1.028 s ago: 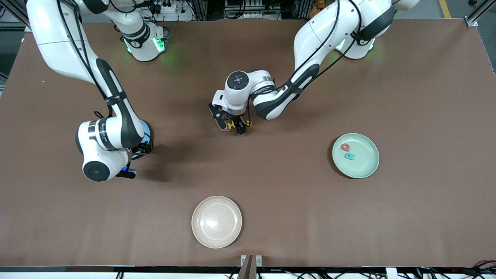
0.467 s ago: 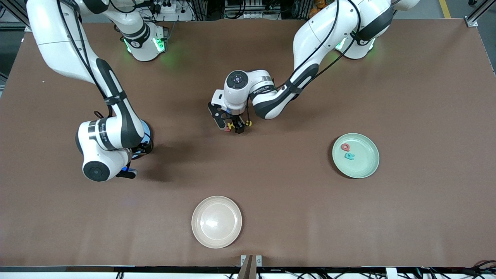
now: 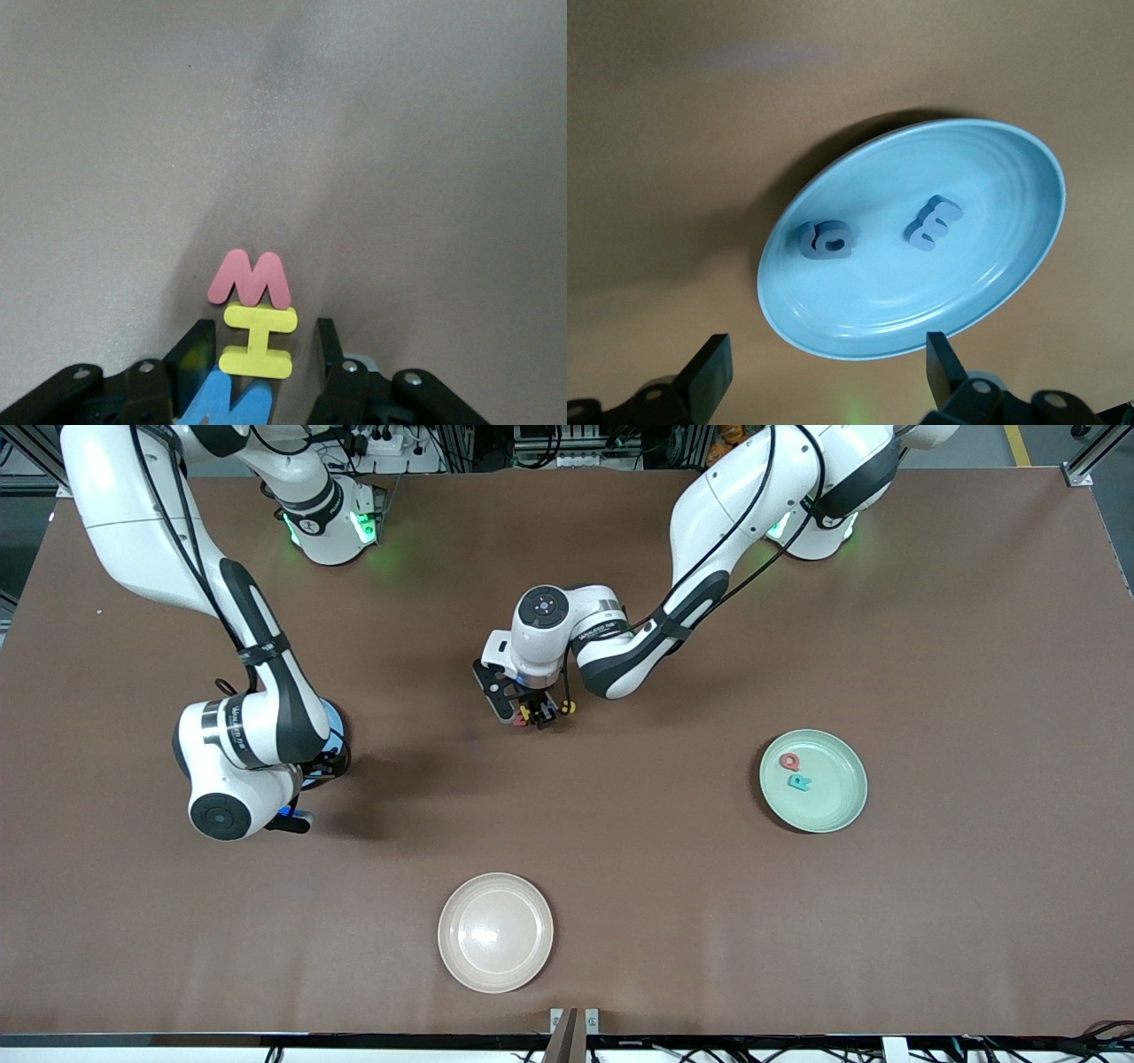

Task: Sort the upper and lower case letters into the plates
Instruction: 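Lower the left gripper and grasp the yellow H letter, then lift the yellow H with the left gripper toward the green plate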

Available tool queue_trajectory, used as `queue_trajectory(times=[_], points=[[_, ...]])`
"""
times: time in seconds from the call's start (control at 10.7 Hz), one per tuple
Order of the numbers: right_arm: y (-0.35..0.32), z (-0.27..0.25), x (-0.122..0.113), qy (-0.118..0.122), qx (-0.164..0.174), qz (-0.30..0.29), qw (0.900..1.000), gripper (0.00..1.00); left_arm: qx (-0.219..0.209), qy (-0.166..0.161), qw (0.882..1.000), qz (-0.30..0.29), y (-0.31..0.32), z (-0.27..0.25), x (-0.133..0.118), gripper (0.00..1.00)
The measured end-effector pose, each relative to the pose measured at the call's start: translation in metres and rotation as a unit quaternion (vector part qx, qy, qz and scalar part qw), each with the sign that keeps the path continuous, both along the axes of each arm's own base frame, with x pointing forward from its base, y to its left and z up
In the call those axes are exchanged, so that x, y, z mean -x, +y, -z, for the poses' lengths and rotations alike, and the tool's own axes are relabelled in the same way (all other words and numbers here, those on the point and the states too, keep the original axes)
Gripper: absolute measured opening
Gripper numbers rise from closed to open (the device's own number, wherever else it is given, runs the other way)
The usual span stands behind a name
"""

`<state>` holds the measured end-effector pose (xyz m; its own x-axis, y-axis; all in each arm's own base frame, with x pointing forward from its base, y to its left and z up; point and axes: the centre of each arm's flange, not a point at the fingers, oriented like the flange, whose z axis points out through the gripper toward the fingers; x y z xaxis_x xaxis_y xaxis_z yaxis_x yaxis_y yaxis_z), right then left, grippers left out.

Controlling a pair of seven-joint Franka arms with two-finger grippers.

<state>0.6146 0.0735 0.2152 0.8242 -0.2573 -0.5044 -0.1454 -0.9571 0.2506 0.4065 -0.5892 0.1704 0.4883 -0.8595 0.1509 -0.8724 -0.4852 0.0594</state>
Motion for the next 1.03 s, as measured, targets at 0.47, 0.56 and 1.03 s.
queue_trajectory(times=[0.47,0.56,1.03], points=[[0.000,0.000,0.000,0.000,-0.002,0.001,1.000,0.96,0.003,-0.002,1.000,0.003,-0.002,-0.004,0.001,0.35],[0.001,0.000,0.000,0.000,-0.004,0.003,1.000,0.96,0.003,-0.002,1.000,0.003,-0.002,-0.004,0.000,0.35],[0.002,0.000,0.000,0.001,-0.007,0.005,1.000,0.96,0.003,0.000,1.000,-0.019,0.009,-0.013,-0.022,0.35]])
